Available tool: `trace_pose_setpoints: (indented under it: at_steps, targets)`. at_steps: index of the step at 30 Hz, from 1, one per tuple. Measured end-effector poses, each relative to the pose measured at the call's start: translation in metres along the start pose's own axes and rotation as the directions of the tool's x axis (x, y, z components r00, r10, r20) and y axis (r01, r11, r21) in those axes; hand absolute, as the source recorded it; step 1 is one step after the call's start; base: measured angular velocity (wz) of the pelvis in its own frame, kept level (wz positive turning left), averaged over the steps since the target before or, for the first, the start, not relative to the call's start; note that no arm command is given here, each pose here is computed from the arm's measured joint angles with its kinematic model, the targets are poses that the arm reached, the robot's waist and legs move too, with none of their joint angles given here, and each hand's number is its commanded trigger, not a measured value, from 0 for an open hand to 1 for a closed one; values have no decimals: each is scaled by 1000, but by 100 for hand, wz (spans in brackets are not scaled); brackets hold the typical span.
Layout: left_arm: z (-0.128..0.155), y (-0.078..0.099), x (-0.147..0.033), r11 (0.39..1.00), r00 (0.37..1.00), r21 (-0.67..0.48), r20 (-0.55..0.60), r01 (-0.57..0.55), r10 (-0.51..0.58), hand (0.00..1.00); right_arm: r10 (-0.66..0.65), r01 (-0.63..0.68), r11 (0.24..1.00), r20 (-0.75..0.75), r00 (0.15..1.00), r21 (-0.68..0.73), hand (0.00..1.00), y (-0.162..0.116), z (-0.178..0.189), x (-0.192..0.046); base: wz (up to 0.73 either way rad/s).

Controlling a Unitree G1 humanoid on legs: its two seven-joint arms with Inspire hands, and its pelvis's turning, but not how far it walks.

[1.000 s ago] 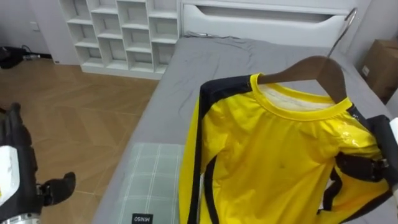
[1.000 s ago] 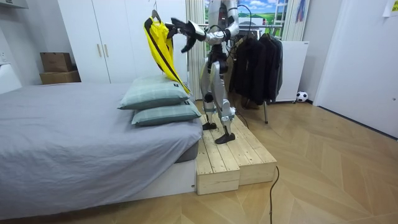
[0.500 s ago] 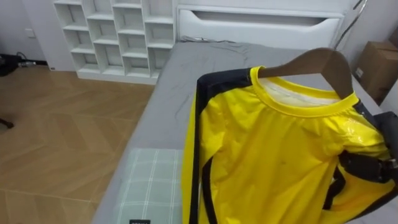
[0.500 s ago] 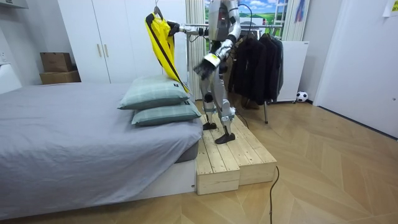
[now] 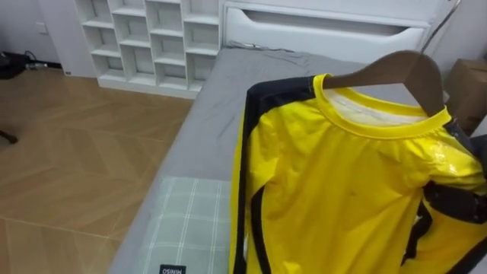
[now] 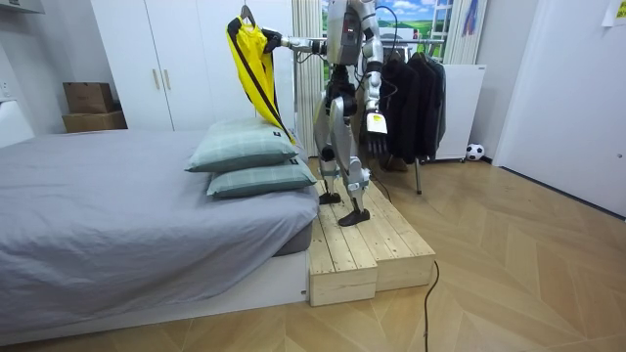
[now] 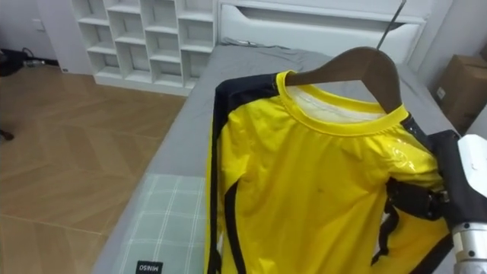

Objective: Hang clothes

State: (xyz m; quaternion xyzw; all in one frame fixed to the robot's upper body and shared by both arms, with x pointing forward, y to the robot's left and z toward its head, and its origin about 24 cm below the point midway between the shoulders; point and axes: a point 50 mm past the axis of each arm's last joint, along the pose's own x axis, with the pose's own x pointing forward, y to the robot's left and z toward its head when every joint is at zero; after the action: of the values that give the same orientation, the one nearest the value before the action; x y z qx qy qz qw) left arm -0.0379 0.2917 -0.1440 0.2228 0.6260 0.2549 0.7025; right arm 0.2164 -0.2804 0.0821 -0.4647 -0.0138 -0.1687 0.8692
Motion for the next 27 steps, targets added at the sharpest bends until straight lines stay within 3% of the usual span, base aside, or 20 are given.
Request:
trace_pose_setpoints:
  at_steps: [11,27]
  targets:
    - [-6,-24,-5,962,963,-113,-81,248,-258,0,-8,8,1000,-24,1000,7,100,-2,1,0,0]
    - [-3,-34,-7,923,919,-103,-107,370,-380,0,57,-57,998,-23,998,23,100,7,9,-2,0]
